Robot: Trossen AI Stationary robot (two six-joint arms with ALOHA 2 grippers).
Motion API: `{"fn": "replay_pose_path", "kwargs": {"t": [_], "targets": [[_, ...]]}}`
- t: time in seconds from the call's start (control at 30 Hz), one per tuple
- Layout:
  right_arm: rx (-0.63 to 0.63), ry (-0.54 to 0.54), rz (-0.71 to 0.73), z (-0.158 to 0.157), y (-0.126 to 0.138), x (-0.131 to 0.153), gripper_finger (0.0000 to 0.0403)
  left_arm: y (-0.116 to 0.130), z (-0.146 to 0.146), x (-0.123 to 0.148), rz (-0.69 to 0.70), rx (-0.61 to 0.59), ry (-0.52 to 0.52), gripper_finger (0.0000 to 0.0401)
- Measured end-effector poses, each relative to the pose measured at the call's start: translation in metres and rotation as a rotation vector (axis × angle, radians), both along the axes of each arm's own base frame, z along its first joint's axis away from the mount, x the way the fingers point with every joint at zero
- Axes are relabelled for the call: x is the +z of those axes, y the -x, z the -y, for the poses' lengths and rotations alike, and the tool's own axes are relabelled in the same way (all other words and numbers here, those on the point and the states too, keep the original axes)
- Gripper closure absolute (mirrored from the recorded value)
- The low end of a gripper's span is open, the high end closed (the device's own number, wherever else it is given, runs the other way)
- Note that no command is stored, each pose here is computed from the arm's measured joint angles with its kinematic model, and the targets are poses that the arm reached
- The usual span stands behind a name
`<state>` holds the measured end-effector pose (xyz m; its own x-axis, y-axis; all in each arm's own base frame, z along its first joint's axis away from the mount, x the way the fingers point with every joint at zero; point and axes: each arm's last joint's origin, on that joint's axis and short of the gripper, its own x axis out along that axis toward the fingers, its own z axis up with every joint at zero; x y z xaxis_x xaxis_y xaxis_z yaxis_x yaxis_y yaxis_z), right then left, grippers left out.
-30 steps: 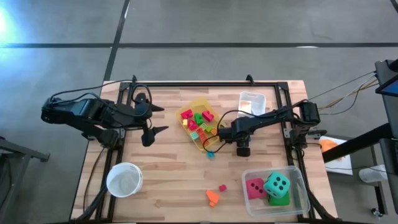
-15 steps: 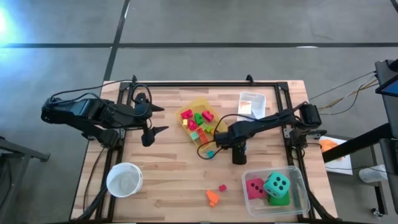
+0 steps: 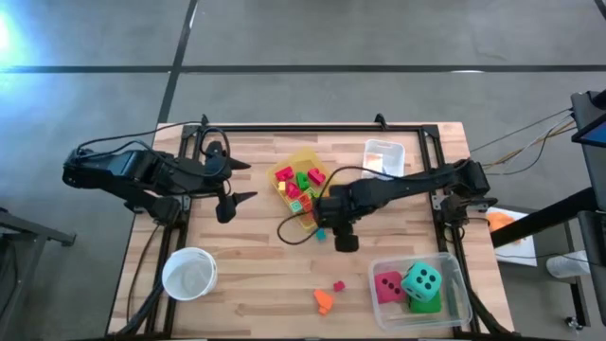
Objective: Pick & Place Toys
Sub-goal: Put the blue game piece into the yellow bin
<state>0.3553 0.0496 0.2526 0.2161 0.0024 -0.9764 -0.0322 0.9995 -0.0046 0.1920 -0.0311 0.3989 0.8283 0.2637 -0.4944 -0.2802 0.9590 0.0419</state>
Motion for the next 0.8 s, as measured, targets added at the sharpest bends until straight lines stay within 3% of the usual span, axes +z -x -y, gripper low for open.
{"fn": "replay_pose_path", "kwargs": {"t": [0.3, 0.5, 0.8], "targets": [[-0.001, 0.043, 0.061, 0.033, -0.021, 0.01, 0.028, 0.0, 0.0, 0.0, 0.005, 0.003, 0.007, 0.005], [-0.029, 0.035, 0.089, 0.059, -0.04, -0.01, 0.028, 0.0, 0.0, 0.0, 0.005, 0.004, 0.006, 0.005], [-0.101, -0.002, -0.068, 0.087, -0.063, -0.044, 0.028, 0.0, 0.0, 0.0, 0.004, 0.003, 0.006, 0.005]]}}
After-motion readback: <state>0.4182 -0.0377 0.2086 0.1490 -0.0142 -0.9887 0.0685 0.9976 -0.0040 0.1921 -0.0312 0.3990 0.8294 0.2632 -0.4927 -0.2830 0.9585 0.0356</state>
